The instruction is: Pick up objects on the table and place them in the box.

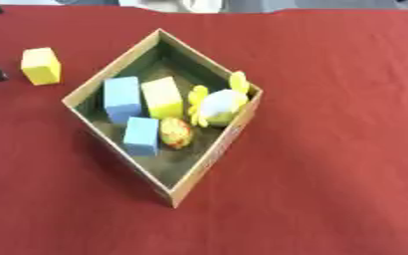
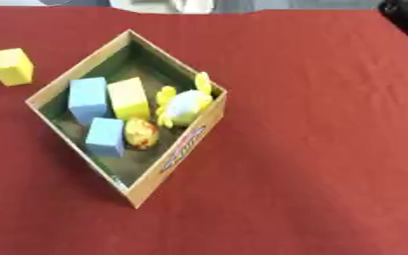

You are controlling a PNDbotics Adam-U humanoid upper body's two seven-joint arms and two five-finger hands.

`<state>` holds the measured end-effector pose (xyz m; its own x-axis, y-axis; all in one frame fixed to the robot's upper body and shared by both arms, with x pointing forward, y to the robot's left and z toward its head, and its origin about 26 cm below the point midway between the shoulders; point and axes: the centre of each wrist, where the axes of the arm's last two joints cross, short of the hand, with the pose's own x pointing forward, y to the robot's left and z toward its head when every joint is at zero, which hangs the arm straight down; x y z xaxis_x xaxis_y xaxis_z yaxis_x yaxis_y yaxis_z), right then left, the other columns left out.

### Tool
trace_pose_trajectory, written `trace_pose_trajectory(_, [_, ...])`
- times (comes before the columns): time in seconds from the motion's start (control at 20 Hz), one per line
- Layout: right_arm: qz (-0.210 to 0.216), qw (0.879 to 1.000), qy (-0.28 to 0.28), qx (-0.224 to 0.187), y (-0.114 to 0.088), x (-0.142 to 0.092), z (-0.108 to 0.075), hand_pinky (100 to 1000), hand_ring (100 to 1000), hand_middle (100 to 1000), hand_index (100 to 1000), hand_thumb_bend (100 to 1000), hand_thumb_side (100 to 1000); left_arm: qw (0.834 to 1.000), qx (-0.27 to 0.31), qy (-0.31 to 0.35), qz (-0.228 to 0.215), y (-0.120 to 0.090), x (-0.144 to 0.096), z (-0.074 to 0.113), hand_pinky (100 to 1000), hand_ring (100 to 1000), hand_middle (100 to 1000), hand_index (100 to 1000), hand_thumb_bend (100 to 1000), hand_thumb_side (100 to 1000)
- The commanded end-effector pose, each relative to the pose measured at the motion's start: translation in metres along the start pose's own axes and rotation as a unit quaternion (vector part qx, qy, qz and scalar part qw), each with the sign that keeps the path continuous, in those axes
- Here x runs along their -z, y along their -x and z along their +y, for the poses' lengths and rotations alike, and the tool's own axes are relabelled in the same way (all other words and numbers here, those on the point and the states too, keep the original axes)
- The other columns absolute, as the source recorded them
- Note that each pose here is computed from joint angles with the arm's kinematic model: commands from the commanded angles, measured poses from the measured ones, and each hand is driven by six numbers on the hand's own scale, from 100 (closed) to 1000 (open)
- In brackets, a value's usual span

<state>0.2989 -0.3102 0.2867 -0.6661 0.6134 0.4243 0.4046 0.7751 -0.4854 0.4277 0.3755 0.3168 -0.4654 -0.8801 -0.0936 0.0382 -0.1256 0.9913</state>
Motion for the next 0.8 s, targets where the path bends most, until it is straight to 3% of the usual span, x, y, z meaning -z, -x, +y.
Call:
trace_pose_trajectory(0.05, [-0.014, 1.000, 0.005, -0.015, -0.006, 0.005, -0.009, 875, 818, 650, 825, 100, 533, 1.000, 0.001, -0.002, -0.008, 0.007, -0.007, 0.015, 979, 934, 848, 917, 589, 482])
trace_pose_trajectory(0.45, [-0.015, 1.000, 0.005, -0.014, -0.007, 0.006, -0.009, 875, 817, 649, 825, 100, 533, 1.000, -0.003, 0.008, -0.016, 0.007, -0.004, 0.021, 978, 936, 851, 920, 592, 480])
trace_pose_trajectory(0.8, [-0.017, 1.000, 0.006, -0.008, -0.008, 0.007, -0.008, 875, 816, 646, 822, 100, 533, 0.999, -0.022, 0.033, -0.003, 0.008, 0.012, 0.014, 981, 942, 857, 926, 568, 496])
